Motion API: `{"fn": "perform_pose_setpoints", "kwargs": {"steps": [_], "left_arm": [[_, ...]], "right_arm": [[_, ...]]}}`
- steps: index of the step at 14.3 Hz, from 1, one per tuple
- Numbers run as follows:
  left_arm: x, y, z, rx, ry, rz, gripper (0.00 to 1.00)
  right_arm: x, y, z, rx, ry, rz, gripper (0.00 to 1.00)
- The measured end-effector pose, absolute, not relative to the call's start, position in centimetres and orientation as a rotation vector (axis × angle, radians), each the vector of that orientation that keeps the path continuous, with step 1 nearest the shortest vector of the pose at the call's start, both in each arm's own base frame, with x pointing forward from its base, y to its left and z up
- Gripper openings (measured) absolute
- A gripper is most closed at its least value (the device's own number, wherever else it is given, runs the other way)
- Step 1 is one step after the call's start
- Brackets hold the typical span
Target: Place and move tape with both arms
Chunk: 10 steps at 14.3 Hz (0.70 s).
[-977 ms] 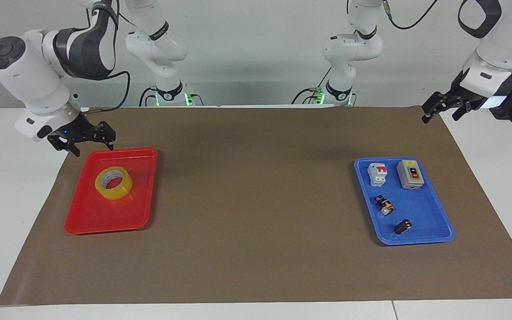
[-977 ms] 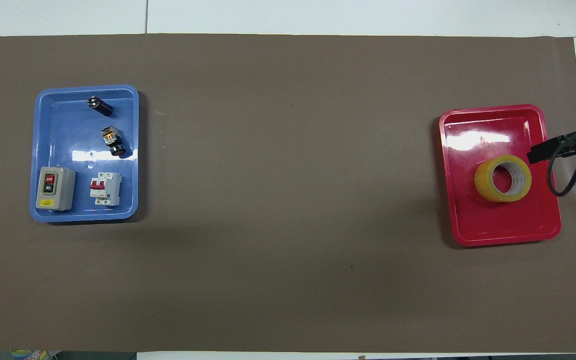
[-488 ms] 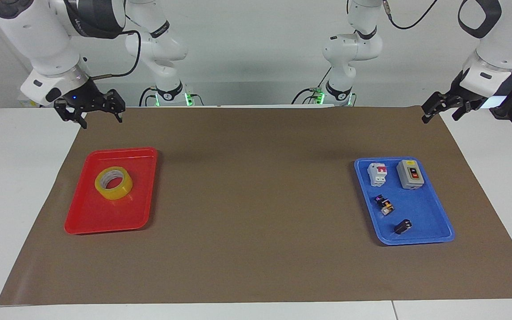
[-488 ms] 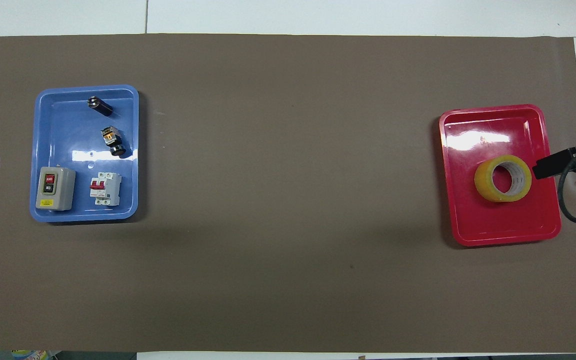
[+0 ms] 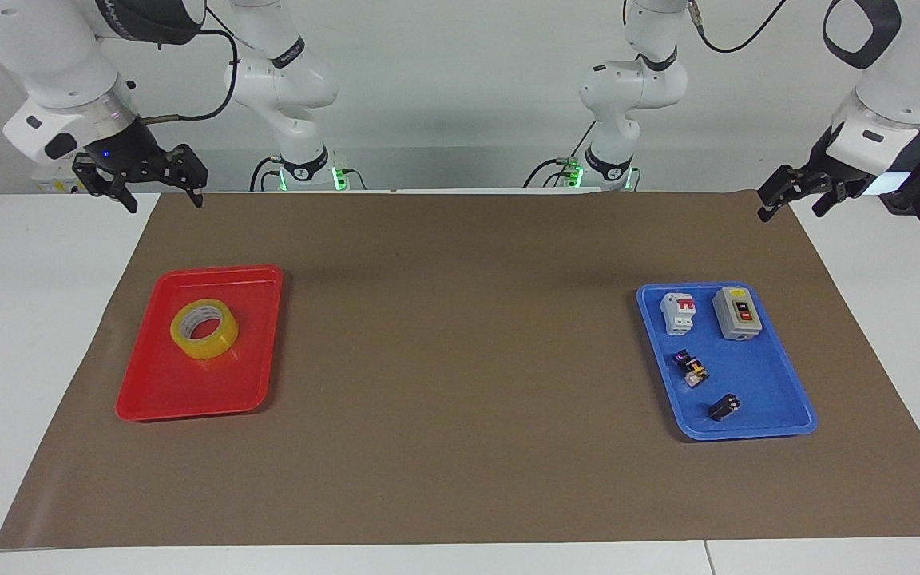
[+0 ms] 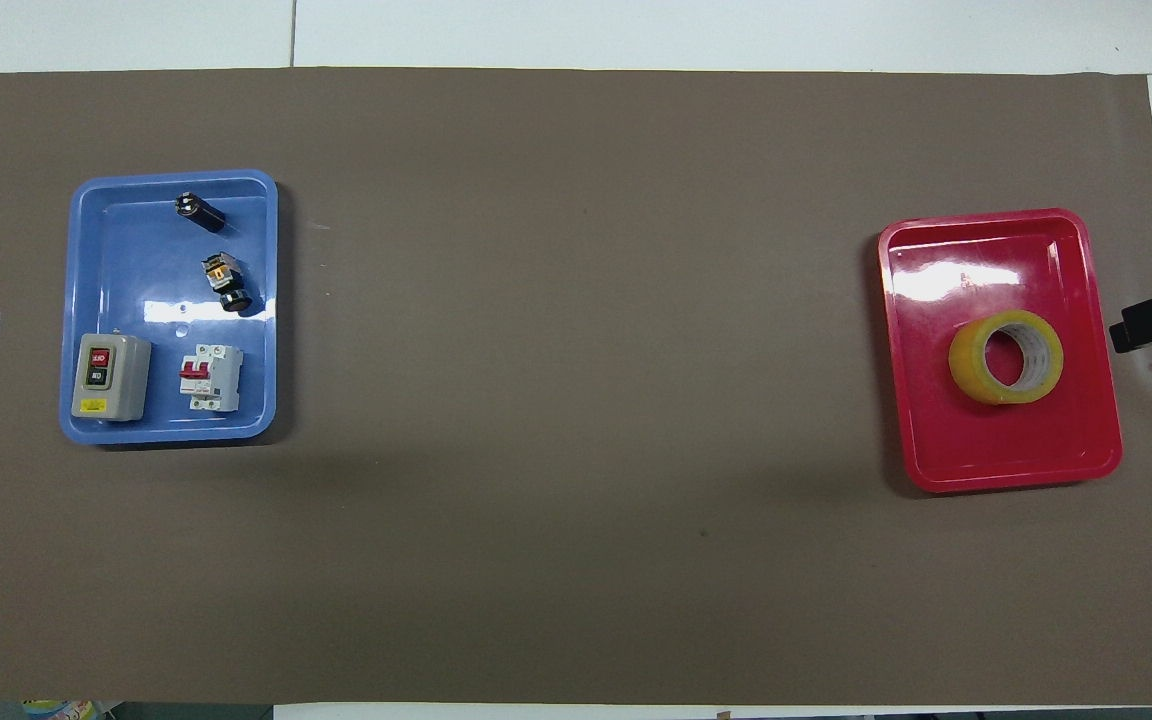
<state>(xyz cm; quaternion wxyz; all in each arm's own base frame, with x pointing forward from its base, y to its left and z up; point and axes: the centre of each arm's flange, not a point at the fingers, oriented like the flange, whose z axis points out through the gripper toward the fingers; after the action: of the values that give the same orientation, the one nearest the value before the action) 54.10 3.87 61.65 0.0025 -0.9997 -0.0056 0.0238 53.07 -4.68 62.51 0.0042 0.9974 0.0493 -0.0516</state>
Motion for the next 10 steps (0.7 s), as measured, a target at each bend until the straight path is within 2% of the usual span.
{"fn": "perform_pose_setpoints", "kwargs": {"steps": [10], "left_arm": [[54.10,3.87,61.65,-3.136,-0.017,0.075,1.00]], "right_arm": [[53.47,-4.31,62.27,3.123,0.160,-0.155,1.00]]}}
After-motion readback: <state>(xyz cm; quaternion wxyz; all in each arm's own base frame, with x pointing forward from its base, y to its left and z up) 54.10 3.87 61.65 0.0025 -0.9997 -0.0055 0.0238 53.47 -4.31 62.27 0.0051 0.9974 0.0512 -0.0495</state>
